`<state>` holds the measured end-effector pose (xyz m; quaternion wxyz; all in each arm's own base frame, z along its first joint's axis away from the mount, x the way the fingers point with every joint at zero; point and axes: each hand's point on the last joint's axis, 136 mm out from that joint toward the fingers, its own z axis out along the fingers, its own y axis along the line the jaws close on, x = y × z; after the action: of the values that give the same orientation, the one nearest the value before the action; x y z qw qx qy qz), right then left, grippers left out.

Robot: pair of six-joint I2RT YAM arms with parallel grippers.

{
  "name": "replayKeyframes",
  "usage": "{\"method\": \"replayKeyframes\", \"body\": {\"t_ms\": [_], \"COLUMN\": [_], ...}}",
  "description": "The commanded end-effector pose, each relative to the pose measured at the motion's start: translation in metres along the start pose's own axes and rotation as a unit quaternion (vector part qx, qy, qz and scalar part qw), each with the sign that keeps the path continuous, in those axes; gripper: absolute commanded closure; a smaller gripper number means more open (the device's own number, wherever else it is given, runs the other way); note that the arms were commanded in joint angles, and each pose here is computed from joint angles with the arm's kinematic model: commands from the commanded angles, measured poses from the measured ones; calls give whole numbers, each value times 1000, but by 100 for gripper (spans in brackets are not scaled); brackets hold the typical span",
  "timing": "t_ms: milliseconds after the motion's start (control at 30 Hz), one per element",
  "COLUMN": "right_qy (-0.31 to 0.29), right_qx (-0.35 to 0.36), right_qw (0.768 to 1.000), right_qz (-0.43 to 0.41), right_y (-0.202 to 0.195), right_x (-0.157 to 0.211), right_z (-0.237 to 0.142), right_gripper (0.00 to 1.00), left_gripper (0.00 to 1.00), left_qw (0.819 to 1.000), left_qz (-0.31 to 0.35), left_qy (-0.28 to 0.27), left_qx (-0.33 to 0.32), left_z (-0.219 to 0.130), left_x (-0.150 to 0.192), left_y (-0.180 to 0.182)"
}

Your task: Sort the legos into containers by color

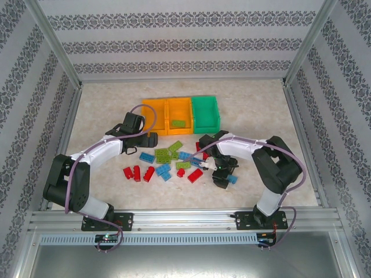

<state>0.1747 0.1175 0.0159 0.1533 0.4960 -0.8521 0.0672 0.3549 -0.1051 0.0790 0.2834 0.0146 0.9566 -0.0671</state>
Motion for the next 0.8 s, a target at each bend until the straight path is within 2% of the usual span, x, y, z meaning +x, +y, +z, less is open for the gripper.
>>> {"method": "replayKeyframes", "body": {"t_ms": [0,233,333,467,567,667,767], "right_qy": [14,-1,-40,-132,-211,-290,-365], "right_qx": [0,3,4,11,19,7,-24], "right_qw": [1000,1000,999,990,975,950,916], "right_qz": [-4,4,13,40,66,114,165], "right_y": [-1,-5,-7,-18,-33,-52,-72], "right_x": [1,0,-6,-21,-34,-51,-72], "right_z": [7,0,-16,-50,-83,-121,-157], "right_gripper": [34,66,77,81,85,89,88], "left_gripper": [0,0,0,0,0,0,0], "left_qw": [1000,1000,1000,1000,1000,1000,1000], "left_qz": [16,12,10,6,0,-8,-12], "left_qy": [-23,-23,-23,-20,-16,-15,-15], "left_qx": [-1,-12,-15,-18,-15,-12,-7], "left_z": [-7,-8,-8,-7,-6,-5,-5], "left_x": [-6,-2,-2,-2,-1,-3,-4], "left_y": [-3,2,3,4,3,1,-1]}}
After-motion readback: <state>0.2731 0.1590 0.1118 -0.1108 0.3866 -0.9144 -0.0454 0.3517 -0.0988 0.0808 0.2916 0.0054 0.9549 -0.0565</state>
